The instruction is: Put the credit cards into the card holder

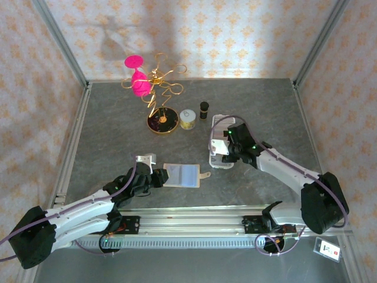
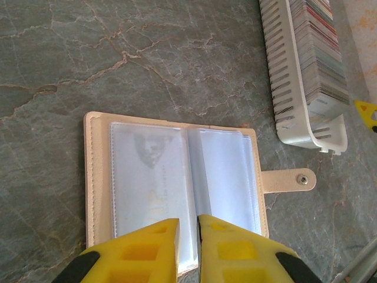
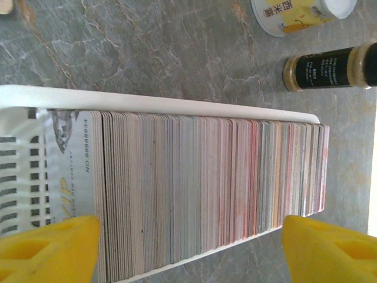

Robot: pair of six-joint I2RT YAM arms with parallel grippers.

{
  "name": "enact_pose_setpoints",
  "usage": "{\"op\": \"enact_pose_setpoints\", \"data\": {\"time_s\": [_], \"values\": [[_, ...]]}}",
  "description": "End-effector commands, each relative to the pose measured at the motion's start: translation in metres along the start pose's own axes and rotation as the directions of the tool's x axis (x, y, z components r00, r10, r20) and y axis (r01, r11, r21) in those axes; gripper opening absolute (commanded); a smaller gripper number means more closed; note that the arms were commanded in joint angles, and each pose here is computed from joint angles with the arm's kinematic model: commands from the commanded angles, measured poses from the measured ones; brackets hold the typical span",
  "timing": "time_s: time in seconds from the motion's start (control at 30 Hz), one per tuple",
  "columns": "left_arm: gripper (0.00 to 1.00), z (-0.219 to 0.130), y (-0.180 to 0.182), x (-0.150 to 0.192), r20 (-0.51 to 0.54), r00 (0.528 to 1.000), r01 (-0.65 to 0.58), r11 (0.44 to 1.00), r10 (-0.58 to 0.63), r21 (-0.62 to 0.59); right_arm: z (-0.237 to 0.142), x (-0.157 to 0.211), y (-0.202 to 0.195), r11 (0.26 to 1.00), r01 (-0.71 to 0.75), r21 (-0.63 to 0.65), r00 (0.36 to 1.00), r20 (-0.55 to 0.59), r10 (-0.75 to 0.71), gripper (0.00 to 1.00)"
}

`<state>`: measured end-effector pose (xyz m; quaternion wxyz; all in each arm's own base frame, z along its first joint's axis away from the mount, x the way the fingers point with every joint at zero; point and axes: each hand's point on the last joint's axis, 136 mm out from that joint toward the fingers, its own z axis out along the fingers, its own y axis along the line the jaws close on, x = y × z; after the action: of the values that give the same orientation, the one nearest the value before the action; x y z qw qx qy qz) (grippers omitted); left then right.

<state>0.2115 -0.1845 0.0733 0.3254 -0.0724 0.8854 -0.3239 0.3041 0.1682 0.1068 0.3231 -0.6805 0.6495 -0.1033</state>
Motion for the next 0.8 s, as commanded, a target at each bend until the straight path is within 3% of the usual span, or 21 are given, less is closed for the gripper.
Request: {"op": "enact_pose_setpoints", "data": {"time_s": [0.0,0.5,0.7,0.77], "values": [[0.16,0.000,-0.001,0.000,-0.002,1.000,-0.002,1.000,0.002,-0.007,0.006,-0.002,0.010,0.998,-0.023,-0.054,1.000,0.002,0.024,0.76],[0.16,0.000,0.001,0.003,-0.012,1.000,0.007,1.000,-0.007,-0.003,0.036,-0.004,0.023,0.990,0.010,-0.144,0.999,-0.033,-0.015,0.71],[0.15,0.000,0.000,0.005,-0.021,1.000,0.007,1.000,-0.007,0.000,0.036,-0.007,0.023,0.987,0.010,-0.160,1.000,-0.025,-0.014,0.56],[0.14,-0.001,0.001,0.005,-0.022,1.000,0.005,1.000,-0.005,-0.002,0.034,-0.006,0.022,0.988,0.018,-0.153,0.999,-0.029,-0.023,0.47]]}}
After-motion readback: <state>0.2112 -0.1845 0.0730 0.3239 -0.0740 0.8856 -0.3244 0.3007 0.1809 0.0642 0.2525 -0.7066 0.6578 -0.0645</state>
